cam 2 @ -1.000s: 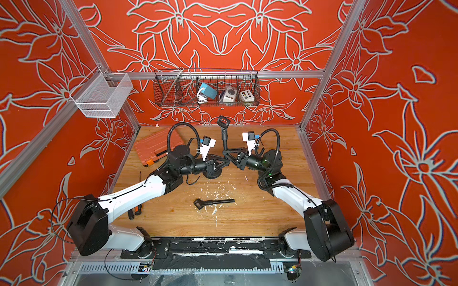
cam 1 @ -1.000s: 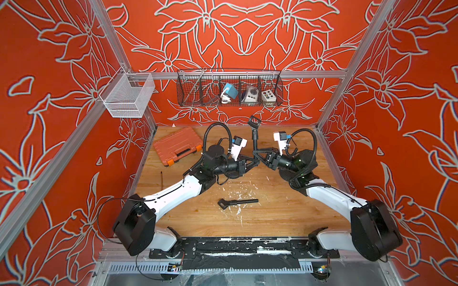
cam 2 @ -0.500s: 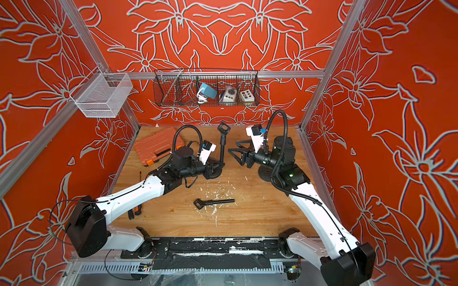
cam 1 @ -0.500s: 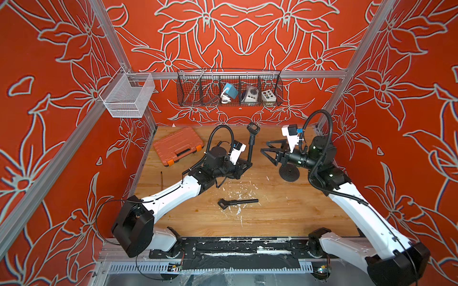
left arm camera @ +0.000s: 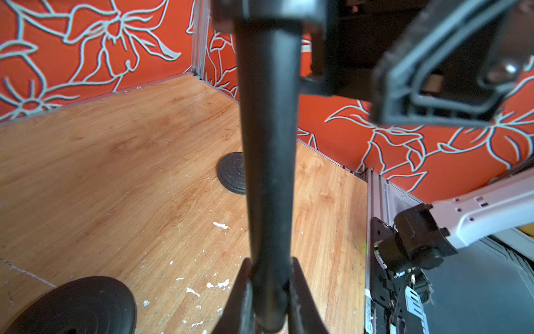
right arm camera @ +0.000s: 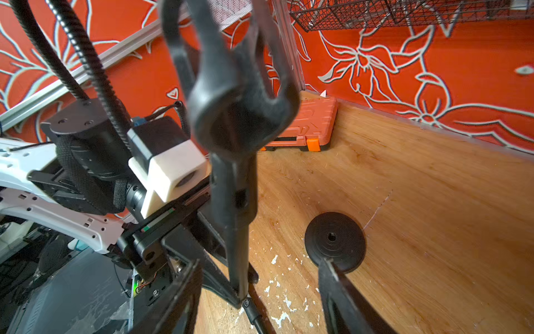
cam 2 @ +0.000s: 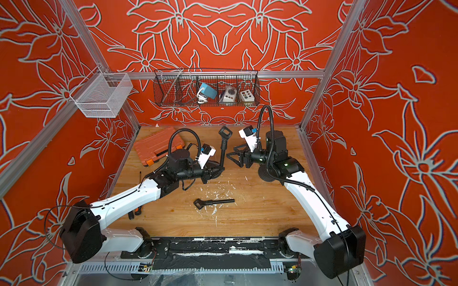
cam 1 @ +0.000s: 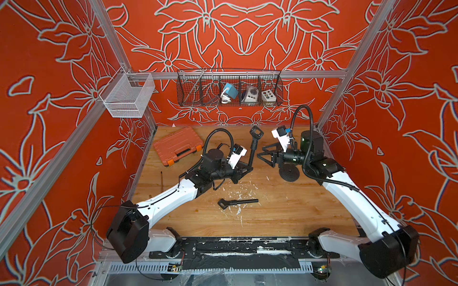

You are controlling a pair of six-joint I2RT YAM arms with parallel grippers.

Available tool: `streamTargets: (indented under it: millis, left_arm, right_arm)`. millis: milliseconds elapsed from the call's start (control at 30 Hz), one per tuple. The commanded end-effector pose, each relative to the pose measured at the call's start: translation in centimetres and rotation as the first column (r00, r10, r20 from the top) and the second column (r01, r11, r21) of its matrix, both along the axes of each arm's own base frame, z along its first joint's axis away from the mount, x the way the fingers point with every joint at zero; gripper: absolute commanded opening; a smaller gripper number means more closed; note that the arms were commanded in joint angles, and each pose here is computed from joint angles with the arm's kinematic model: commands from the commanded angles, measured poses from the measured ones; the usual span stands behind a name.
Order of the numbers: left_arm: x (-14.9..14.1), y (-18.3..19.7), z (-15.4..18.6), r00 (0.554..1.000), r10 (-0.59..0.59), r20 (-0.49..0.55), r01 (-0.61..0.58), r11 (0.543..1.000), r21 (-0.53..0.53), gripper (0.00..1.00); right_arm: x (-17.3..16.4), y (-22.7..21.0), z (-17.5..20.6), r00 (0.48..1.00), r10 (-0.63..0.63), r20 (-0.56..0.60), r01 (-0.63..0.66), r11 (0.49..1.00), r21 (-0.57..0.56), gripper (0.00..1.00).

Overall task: Assemble a microphone stand
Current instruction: Pick up the microphone stand pole from the center of the board.

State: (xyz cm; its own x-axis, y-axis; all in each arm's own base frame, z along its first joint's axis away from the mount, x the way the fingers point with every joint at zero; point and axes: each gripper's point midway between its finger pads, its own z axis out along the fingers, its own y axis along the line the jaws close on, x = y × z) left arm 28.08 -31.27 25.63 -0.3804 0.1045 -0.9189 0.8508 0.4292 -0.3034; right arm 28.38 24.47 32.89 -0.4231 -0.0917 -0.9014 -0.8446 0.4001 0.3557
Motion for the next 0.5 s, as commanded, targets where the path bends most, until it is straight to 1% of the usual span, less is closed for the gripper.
streamTargets:
  millis: [0,67,133,200,300,467]
  left_arm:
    - [-1.0,0.0,1.9,0.995,-0.045,0.088,0.048,0.998,-0.032,0.00]
    - [-1.1,0.0,1.7,0.995,-0.050,0.086,0.052,0.998,-0.024,0.00]
    - [-1.1,-0.1,1.4,0.995,-0.059,0.079,0.061,0.998,-0.023,0.00]
    - [-1.1,-0.2,1.3,0.995,-0.065,0.074,0.067,0.997,-0.024,0.00]
    - [-0.9,-0.5,1.1,0.995,-0.069,0.072,0.071,0.997,-0.029,0.00]
    - [-0.8,-0.7,1.0,0.994,-0.080,0.069,0.083,0.996,-0.028,0.00]
  right_arm:
    - [-0.3,0.7,3.0,0.993,0.087,0.083,-0.092,0.994,0.058,0.65]
    - [-0.3,0.9,3.7,0.989,0.109,0.104,-0.117,0.991,0.072,0.62]
    - [-0.4,1.1,4.3,0.984,0.132,0.120,-0.143,0.986,0.087,0.57]
    - [-0.5,1.4,4.8,0.980,0.154,0.128,-0.168,0.980,0.107,0.55]
    - [-0.5,1.7,5.1,0.975,0.182,0.124,-0.198,0.971,0.133,0.54]
    - [-0.2,2.0,5.2,0.974,0.193,0.120,-0.210,0.965,0.155,0.45]
